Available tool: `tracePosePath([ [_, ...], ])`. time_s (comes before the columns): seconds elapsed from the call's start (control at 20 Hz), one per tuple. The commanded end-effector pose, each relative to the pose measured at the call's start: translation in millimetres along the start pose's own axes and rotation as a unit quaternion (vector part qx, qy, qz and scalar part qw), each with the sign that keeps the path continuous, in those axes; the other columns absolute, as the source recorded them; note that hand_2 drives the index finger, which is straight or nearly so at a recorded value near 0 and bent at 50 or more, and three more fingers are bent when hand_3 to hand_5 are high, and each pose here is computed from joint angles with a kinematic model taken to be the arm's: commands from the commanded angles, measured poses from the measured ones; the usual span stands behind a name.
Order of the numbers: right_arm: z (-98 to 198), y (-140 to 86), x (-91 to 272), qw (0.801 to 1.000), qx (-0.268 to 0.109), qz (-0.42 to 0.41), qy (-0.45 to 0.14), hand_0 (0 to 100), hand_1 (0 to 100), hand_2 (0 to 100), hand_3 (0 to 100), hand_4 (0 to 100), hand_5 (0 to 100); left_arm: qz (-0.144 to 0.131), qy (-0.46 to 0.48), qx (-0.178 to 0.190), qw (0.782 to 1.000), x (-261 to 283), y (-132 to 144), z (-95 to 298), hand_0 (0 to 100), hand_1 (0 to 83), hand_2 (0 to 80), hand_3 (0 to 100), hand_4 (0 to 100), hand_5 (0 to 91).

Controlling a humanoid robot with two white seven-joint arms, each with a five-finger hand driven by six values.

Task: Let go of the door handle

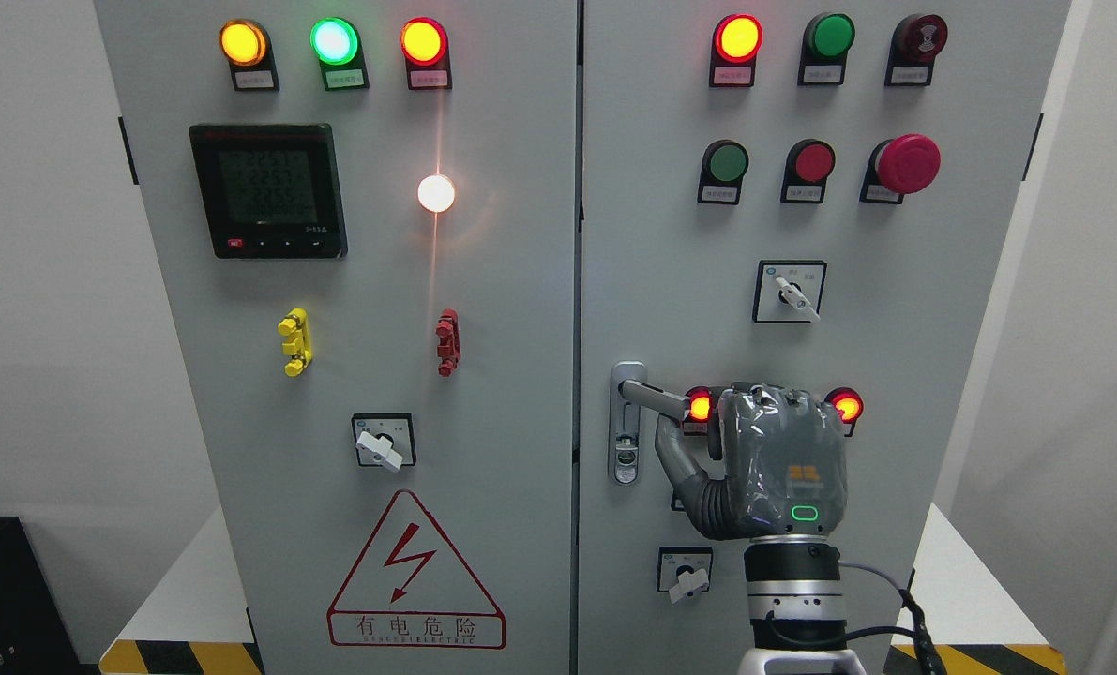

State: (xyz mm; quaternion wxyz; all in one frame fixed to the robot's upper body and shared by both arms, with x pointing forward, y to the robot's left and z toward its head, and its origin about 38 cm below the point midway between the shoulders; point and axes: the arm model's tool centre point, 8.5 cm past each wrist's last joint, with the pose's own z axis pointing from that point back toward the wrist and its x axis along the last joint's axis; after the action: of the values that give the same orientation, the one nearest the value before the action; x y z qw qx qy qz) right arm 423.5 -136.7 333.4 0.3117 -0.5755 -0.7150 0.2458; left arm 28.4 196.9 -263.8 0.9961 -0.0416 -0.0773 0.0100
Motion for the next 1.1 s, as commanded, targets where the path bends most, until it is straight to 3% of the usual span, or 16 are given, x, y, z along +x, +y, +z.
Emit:
tracePosePath([
  [0.0, -0.7, -1.6, -2.1, 1.0, -0.003, 0.0, 0.002, 52, 42, 95, 100, 100, 100, 0.001, 0.004, 0.0, 1.0, -5.9, 0.1, 0.7, 12, 55.6, 0.0, 0, 0, 0.0],
  [1.05, 2.9, 0.9, -0.6, 1.0, 0.002, -0.001, -0.001, 52, 42, 95, 100, 100, 100, 0.001, 0.004, 0.0, 1.0, -5.9, 0.1, 0.7, 12, 55.6, 0.0, 0, 0, 0.0],
])
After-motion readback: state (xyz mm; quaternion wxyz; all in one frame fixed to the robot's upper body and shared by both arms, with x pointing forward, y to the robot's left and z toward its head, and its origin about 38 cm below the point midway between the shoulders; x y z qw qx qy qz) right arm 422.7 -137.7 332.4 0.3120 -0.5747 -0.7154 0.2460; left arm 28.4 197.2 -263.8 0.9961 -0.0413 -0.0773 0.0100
